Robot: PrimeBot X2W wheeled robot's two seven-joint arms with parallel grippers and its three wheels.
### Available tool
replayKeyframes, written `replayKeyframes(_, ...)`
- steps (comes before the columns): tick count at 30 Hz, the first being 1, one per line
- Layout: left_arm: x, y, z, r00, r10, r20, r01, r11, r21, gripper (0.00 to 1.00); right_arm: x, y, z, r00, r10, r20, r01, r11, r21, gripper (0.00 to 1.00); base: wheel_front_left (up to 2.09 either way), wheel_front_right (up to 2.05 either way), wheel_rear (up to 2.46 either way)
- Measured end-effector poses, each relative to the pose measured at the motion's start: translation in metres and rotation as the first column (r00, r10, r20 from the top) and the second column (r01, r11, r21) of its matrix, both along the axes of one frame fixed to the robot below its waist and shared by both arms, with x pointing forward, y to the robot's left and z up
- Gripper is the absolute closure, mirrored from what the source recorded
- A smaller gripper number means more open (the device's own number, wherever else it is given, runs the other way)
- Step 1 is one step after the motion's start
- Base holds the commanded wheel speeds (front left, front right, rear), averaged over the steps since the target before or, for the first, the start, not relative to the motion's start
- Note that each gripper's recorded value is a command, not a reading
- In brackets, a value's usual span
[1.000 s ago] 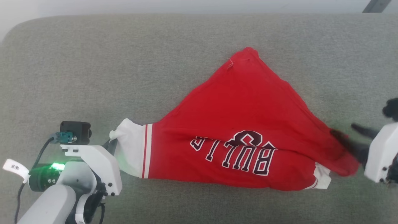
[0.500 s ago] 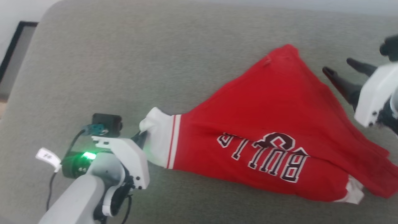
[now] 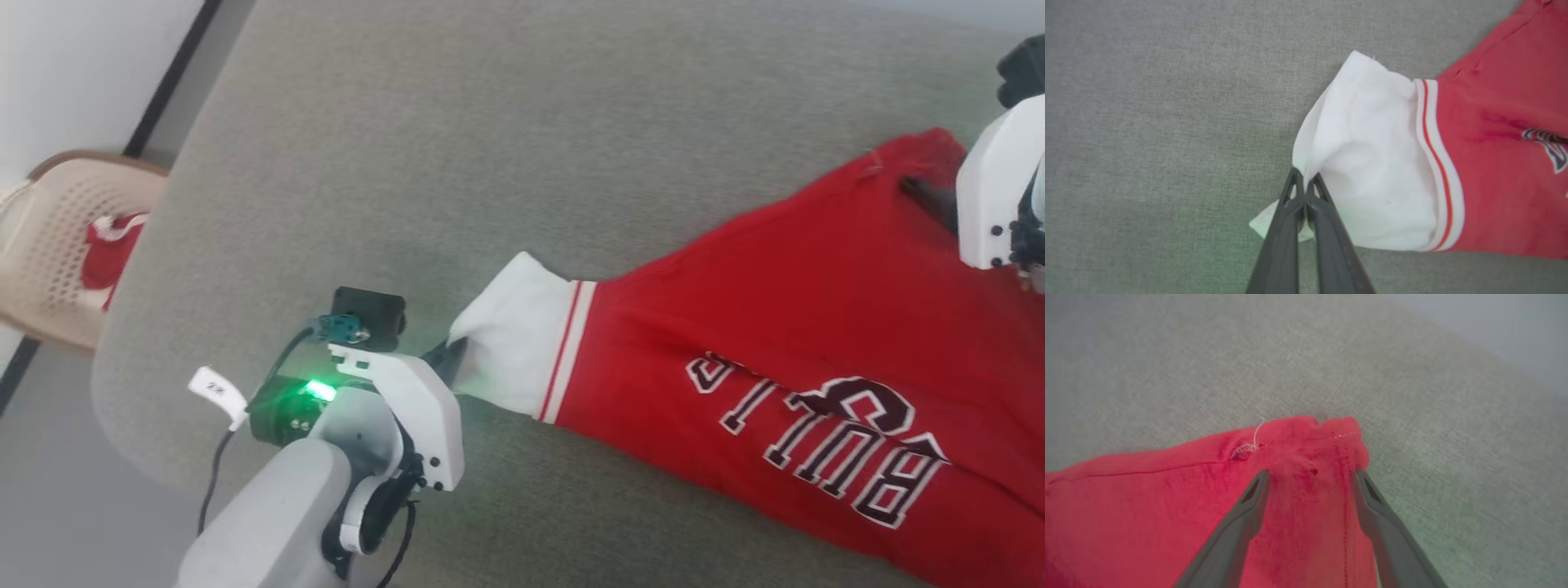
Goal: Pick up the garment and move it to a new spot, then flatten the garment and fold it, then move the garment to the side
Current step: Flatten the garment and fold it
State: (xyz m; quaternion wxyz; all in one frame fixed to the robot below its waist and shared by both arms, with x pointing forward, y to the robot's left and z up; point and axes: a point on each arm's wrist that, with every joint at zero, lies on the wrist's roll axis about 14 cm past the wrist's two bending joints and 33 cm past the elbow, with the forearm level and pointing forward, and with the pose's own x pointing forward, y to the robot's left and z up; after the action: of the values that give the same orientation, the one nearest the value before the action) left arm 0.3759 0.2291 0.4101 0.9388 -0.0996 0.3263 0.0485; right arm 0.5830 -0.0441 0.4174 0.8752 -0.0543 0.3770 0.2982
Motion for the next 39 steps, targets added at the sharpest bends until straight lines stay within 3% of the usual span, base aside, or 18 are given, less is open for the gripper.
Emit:
replayKeyframes(4, -0.006, 0.006, -0.006, 1.000, 0.027, -0.016, -0.026, 1.000, 0.003, 1.00, -0.005, 0.006, -0.032, 0.988, 0.025, -0.155, -0.040, 0.995, -0.094, 0.00, 0.00, 0.00, 0.00)
replayKeyframes(9, -0.009, 0.009, -0.012, 0.999, 0.037, -0.030, -0.037, 0.999, 0.005, 1.00, -0.008, 0.010, -0.044, 0.971, 0.036, -0.237, -0.069, 0.989, -0.132, 0.00, 0.00, 0.00, 0.00)
replayKeyframes(10, -0.008, 0.009, -0.013, 0.999, 0.037, -0.030, -0.037, 0.999, 0.006, 1.00, -0.010, 0.011, -0.044, 0.969, 0.045, -0.244, -0.080, 0.987, -0.137, 0.65, 0.00, 0.00, 0.00)
replayKeyframes(11, -0.008, 0.009, -0.013, 0.999, 0.037, -0.030, -0.037, 0.999, 0.006, 1.00, -0.010, 0.011, -0.044, 0.967, 0.047, -0.249, -0.083, 0.987, -0.138, 1.00, 0.00, 0.00, 0.00)
replayKeyframes(20, 0.022, 0.026, 0.014, 1.000, -0.003, 0.023, 0.002, 0.997, 0.073, 1.00, -0.007, 0.004, -0.013, 0.986, 0.061, -0.156, -0.076, 0.993, -0.091, 1.00, 0.00, 0.00, 0.00)
replayKeyframes(29, 0.070, 0.037, 0.089, 0.985, -0.124, 0.119, 0.097, 0.973, 0.211, 1.00, 0.000, -0.027, 0.069, 0.999, 0.020, 0.047, -0.020, 1.000, -0.009, 1.00, 0.00, 0.00, 0.00)
replayKeyframes(39, 0.122, 0.020, 0.207, 0.924, -0.282, 0.258, 0.182, 0.918, 0.352, 1.00, -0.022, -0.076, 0.178, 0.959, -0.053, 0.278, 0.036, 0.997, 0.064, 1.00, 0.00, 0.00, 0.00)
